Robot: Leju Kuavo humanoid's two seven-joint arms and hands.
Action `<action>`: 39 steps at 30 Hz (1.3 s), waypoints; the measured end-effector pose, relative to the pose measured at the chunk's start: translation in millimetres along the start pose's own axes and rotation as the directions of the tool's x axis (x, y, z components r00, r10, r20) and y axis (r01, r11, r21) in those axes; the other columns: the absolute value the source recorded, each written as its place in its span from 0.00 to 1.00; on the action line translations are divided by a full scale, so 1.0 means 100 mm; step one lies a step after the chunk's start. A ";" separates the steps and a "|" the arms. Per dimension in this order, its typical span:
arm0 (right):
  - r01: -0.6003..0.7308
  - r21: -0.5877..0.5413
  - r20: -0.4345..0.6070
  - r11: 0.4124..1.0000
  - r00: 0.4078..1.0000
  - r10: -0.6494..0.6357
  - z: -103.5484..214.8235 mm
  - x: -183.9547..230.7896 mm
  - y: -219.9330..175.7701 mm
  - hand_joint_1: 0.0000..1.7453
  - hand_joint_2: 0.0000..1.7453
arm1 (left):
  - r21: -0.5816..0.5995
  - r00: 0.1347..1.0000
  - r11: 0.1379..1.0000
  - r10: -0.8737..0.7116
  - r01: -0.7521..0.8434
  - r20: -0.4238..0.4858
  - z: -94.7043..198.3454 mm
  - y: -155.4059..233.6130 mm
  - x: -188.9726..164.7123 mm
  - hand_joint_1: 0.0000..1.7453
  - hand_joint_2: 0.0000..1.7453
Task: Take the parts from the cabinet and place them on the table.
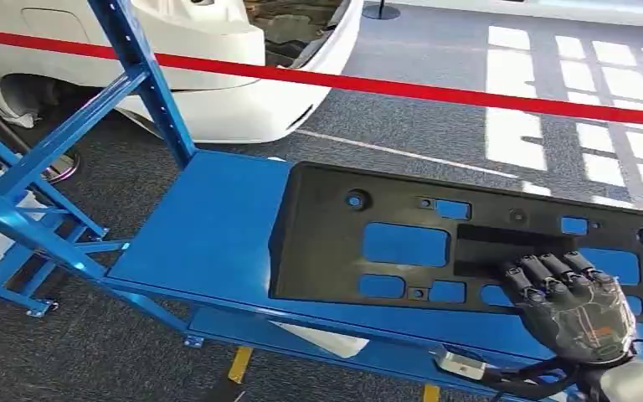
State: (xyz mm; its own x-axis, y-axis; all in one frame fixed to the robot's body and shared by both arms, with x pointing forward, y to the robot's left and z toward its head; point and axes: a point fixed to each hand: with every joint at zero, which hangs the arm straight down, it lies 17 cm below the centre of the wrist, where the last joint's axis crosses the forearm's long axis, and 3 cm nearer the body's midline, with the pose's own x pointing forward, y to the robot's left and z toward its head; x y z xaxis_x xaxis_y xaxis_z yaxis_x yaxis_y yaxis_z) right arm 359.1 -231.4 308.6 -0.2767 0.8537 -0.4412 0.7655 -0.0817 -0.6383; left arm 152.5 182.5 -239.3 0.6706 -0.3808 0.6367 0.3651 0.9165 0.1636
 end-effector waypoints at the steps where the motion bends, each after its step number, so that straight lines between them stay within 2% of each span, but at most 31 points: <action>1: -0.001 0.003 0.000 1.000 1.000 0.001 0.00 0.00 0.01 1.00 1.00 | 0.007 1.000 1.000 -0.004 0.004 -0.002 0.00 0.01 0.00 0.00 1.00; 18: 0.002 0.017 0.064 1.000 0.998 -0.003 0.04 0.13 0.02 1.00 1.00 | 0.029 0.999 0.999 -0.024 0.025 -0.022 -0.02 0.03 -0.01 0.00 1.00; 39: 0.015 0.029 0.053 0.999 0.998 -0.016 0.03 0.16 0.05 1.00 1.00 | 0.025 0.999 0.999 -0.024 0.025 -0.027 -0.02 0.03 -0.02 0.00 1.00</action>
State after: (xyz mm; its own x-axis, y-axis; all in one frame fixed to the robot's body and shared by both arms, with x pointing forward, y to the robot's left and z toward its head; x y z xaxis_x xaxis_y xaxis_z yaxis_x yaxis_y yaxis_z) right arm 357.2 -219.3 296.1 -0.3193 0.8265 -0.4636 0.7444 -0.0840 -0.6624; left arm 152.9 185.8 -241.6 0.6786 -0.4057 0.6123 0.3654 0.9096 0.1977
